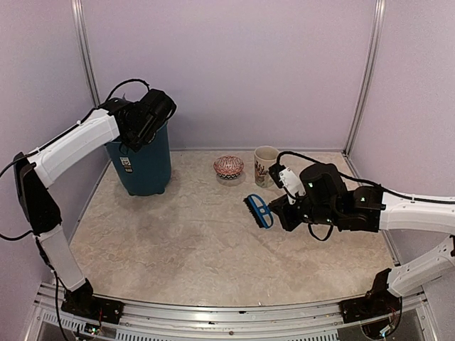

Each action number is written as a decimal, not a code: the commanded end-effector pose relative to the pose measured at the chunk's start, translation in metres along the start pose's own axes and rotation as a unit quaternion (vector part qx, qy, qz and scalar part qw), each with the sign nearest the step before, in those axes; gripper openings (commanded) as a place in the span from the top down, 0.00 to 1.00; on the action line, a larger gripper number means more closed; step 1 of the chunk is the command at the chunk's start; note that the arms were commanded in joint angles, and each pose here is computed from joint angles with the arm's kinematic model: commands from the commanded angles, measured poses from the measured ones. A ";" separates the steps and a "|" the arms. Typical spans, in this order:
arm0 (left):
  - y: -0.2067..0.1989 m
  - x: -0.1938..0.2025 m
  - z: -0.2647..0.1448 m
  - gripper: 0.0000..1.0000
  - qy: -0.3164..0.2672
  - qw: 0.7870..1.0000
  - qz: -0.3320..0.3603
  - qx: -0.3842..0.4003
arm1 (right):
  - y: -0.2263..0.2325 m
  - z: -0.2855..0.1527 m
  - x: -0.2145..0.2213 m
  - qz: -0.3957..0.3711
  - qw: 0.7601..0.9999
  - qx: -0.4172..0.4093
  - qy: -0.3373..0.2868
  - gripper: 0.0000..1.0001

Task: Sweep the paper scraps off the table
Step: Dump the paper scraps in the dustpan into the trash bin.

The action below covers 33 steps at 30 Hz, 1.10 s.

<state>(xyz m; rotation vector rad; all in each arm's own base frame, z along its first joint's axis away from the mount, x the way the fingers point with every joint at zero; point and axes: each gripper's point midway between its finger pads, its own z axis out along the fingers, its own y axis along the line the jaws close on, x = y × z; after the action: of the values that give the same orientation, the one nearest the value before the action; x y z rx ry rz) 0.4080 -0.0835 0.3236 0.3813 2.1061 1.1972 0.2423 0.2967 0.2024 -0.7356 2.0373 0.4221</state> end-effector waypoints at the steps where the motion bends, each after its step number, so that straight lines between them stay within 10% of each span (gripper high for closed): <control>1: 0.028 -0.006 -0.007 1.00 0.003 0.996 0.042 -0.073 | 0.000 -0.004 -0.007 0.012 1.000 -0.011 -0.022 1.00; 19: 0.064 -0.010 -0.014 1.00 0.011 0.981 0.110 -0.161 | 0.004 -0.015 -0.015 0.019 0.998 -0.031 -0.045 1.00; 33: 0.060 -0.051 -0.046 1.00 -0.164 0.976 -0.108 0.090 | -0.002 -0.032 -0.006 0.036 0.997 -0.031 -0.054 1.00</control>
<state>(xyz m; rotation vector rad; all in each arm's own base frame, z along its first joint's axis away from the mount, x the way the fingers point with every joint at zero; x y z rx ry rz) 0.4177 -0.0920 0.3934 0.4456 1.9119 1.1548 0.2248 0.2867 0.2206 -0.7024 1.9668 0.5479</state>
